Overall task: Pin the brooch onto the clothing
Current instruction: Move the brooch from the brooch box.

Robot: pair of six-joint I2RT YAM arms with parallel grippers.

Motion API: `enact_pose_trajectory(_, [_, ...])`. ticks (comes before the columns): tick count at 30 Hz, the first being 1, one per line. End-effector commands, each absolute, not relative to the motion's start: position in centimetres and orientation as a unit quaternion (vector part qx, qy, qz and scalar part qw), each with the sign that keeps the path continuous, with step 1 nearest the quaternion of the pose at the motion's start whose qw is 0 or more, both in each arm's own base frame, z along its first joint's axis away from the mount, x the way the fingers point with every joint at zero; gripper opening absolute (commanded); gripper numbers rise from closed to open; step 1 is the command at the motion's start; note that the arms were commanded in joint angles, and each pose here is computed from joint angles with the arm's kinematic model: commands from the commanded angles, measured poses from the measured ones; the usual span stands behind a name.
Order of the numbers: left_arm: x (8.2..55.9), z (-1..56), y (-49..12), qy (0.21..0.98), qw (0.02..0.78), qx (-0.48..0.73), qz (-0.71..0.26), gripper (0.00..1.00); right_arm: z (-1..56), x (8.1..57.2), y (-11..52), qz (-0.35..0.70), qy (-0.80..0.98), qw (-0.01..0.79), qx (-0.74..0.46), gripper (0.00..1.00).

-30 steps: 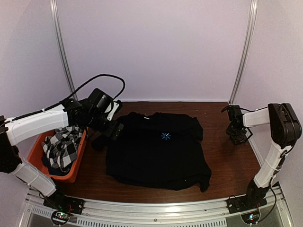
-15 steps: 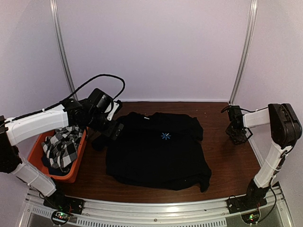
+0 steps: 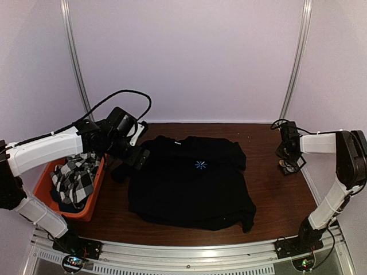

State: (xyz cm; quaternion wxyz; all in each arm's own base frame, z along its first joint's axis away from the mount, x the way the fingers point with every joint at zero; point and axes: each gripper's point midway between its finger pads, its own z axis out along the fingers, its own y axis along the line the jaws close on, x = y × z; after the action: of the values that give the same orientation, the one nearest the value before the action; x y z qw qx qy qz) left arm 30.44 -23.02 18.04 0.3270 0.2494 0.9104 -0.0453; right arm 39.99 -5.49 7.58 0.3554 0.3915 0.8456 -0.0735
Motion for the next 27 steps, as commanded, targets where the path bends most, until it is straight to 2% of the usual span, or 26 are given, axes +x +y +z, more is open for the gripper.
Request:
enact_pose_trajectory(1, [30.6, 18.0, -23.3, 0.907, 0.335, 0.251, -0.047, 0.98, 8.7, 39.5, -4.7, -0.082, 0.858, 0.355, 0.363, 0.51])
enact_pose_trajectory(5, [30.6, 18.1, -23.3, 0.907, 0.335, 0.252, -0.047, 0.98, 7.9, 39.9, -5.3, -0.116, 0.866, 0.328, 0.359, 0.69])
enact_pose_trajectory(8, [30.6, 18.1, -23.3, 0.907, 0.336, 0.251, -0.047, 0.98, 7.1, 40.5, -5.3, -0.123, 0.868, 0.320, 0.358, 0.74])
enact_pose_trajectory(21, [30.7, 17.8, -23.2, 0.908, 0.334, 0.251, -0.042, 0.98, 3.8, 41.8, -5.1, -0.130, 0.880, 0.291, 0.352, 0.73])
enact_pose_trajectory(27, [30.7, 17.7, -23.3, 0.908, 0.332, 0.252, -0.042, 0.98, 3.2, 41.9, -5.1, -0.130, 0.882, 0.286, 0.350, 0.68])
